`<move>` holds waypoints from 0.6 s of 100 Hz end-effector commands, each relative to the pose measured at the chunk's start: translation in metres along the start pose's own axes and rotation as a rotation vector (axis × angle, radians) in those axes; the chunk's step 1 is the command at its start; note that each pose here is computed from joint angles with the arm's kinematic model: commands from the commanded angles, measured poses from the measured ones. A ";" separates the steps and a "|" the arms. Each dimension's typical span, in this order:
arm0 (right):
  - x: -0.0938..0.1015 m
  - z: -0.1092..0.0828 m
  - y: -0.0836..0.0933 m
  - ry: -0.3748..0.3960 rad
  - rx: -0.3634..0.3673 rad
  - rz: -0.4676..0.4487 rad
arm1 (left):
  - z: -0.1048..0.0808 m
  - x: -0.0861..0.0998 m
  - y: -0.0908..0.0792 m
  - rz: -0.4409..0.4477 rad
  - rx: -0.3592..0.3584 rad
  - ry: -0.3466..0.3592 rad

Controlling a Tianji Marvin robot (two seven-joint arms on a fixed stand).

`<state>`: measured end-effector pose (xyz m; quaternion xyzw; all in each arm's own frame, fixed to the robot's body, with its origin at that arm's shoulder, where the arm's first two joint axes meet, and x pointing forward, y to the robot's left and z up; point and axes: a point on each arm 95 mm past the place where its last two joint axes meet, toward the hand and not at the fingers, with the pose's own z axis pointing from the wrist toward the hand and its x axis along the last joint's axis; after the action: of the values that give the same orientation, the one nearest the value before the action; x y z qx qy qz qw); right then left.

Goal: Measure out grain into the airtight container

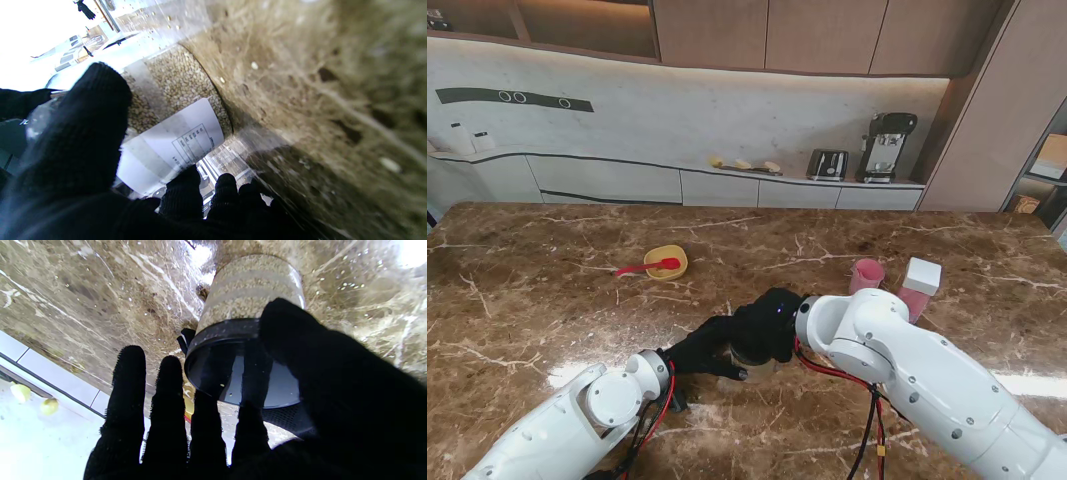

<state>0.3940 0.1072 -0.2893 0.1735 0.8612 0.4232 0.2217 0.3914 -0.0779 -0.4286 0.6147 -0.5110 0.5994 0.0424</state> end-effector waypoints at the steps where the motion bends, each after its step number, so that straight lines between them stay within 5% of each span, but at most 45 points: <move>1: -0.002 0.002 -0.005 -0.003 0.015 0.005 | -0.010 -0.022 0.026 -0.020 -0.059 -0.074; 60: 0.005 0.021 -0.024 -0.063 -0.087 0.069 | -0.009 -0.022 0.026 -0.027 -0.056 -0.071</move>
<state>0.4044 0.1086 -0.3053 0.1957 0.8199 0.4759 0.2510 0.3914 -0.0778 -0.4289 0.6160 -0.5092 0.5995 0.0435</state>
